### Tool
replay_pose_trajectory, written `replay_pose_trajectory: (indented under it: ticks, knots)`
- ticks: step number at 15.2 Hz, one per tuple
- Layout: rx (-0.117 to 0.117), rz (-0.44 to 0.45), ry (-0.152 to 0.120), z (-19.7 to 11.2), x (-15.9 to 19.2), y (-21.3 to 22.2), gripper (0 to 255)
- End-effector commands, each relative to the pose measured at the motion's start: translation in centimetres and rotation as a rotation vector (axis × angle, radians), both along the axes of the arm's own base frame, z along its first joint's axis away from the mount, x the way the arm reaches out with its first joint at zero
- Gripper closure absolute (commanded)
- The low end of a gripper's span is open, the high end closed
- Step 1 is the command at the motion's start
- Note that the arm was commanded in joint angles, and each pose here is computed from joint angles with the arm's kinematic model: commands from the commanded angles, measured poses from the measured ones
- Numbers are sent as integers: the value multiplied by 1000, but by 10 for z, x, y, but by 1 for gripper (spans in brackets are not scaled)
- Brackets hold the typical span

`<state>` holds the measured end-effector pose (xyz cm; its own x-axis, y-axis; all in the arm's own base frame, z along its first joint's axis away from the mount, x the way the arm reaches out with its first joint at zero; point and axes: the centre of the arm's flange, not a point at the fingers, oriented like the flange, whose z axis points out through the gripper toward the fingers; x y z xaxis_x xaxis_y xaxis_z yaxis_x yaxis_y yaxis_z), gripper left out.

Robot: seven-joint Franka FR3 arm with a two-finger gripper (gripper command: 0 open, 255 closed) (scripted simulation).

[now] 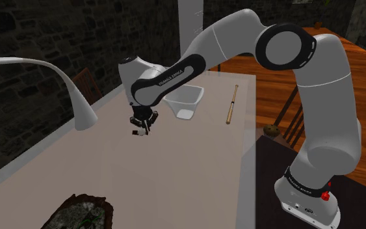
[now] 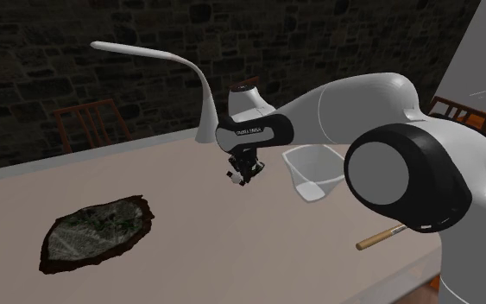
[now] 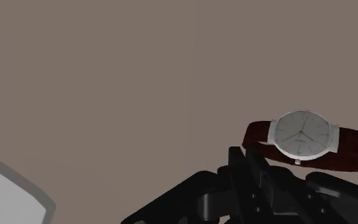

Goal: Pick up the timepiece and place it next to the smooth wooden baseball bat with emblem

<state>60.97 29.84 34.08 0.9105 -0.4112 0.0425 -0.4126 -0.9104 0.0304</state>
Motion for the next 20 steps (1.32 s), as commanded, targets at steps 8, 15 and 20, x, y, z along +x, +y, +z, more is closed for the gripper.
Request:
replay_pose_trajectory:
  ticks: [8,15,20]
  knots:
    - [-100,-72,43,17,5,34,0]
    - [-270,-196,113,23,20,88,0]
    - [-270,-196,113,0,17,81,0]
